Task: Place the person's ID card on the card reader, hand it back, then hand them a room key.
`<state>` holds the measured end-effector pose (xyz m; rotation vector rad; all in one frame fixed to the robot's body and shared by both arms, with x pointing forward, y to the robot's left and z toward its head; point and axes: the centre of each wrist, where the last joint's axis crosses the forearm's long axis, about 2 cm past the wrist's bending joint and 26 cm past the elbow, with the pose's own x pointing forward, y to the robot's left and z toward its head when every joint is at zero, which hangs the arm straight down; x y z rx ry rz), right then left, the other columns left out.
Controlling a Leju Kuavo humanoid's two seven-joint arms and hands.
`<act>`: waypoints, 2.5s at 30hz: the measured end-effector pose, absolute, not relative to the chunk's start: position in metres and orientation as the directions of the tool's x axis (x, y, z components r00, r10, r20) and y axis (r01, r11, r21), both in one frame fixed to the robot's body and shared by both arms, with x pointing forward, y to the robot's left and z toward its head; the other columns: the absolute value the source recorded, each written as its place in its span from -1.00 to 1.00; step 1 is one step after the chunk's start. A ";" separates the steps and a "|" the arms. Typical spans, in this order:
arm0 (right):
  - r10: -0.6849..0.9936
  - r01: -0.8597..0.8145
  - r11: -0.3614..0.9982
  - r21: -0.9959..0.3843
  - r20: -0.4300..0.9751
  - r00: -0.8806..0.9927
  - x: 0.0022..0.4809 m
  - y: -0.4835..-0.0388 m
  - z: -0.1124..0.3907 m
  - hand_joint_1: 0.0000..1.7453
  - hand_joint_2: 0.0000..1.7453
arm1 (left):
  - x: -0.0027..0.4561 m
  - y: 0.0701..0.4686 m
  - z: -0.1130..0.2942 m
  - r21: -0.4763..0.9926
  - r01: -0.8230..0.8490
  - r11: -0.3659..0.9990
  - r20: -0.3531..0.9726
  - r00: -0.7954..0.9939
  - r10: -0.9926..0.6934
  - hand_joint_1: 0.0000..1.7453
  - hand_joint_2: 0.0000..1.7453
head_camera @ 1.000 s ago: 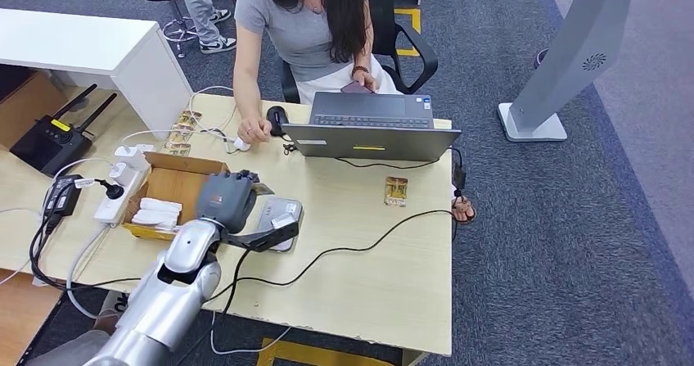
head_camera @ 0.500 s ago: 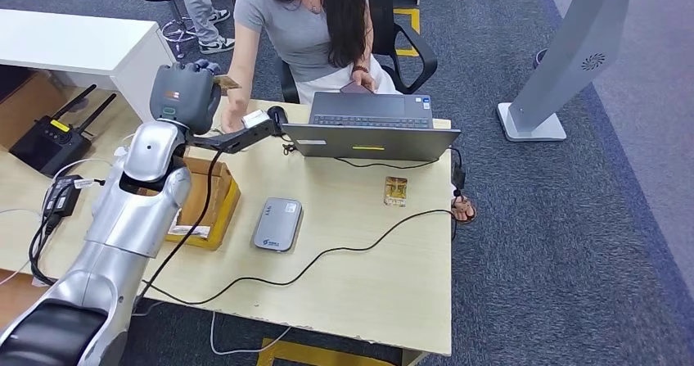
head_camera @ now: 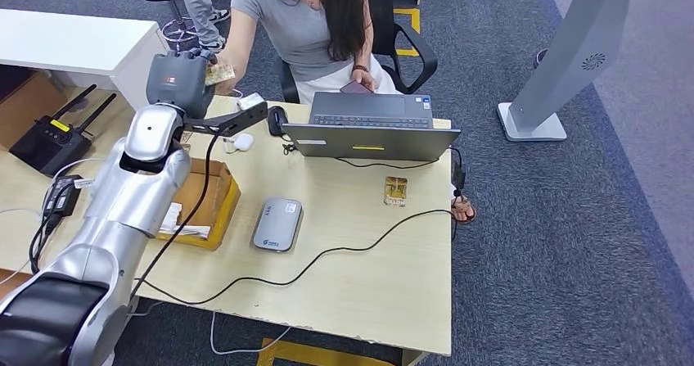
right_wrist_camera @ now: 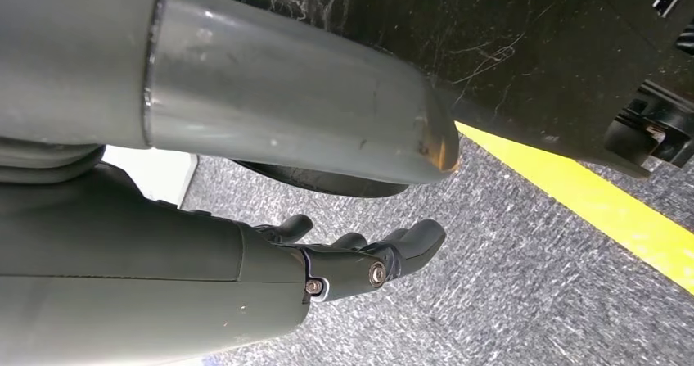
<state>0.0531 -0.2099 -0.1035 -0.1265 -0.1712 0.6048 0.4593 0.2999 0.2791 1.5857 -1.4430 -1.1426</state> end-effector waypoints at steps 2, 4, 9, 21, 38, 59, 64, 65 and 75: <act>0.573 -0.552 0.817 -0.168 0.123 0.810 0.053 -0.210 -0.104 -1.00 -1.00 | 0.460 0.297 0.277 0.924 -0.358 -0.137 -0.150 -0.010 -0.989 -1.00 1.00; 0.572 -0.550 0.818 -0.169 0.125 0.811 0.053 -0.210 -0.104 -1.00 -1.00 | 0.459 0.293 0.273 0.930 -0.343 -0.132 -0.147 -0.018 -0.989 -1.00 1.00; 0.570 -0.548 0.819 -0.170 0.129 0.812 0.053 -0.210 -0.104 -1.00 -1.00 | 0.451 0.283 0.257 0.942 -0.317 -0.108 -0.133 -0.057 -0.990 -1.00 1.00; 0.481 -0.455 0.871 -0.188 0.128 0.868 0.050 -0.213 -0.104 -1.00 -1.00 | 0.315 0.267 0.162 0.882 -0.440 0.166 0.029 -0.299 -0.954 -1.00 1.00; 0.426 -0.406 0.901 -0.155 0.125 0.896 0.045 -0.216 -0.105 -1.00 -1.00 | 0.220 0.327 0.123 0.985 -0.106 0.140 0.127 -0.117 -0.985 -1.00 1.00; 0.442 -0.425 0.893 -0.149 0.115 0.889 0.045 -0.218 -0.106 -1.00 -1.00 | 0.259 0.366 0.122 0.997 -0.001 0.072 0.072 0.048 -0.996 -0.58 1.00; 0.443 -0.426 0.893 -0.148 0.115 0.889 0.045 -0.218 -0.106 -1.00 -1.00 | 0.258 0.365 0.119 0.997 0.010 0.075 0.074 0.052 -0.996 0.98 1.00; 0.443 -0.426 0.892 -0.148 0.115 0.889 0.045 -0.218 -0.106 -1.00 -1.00 | 0.258 0.365 0.118 0.997 0.012 0.075 0.074 0.053 -0.996 0.98 1.00; 0.444 -0.427 0.892 -0.148 0.112 0.889 0.044 -0.218 -0.106 -1.00 -1.00 | 0.258 0.366 0.115 0.996 0.037 0.079 0.076 0.070 -0.995 1.00 1.00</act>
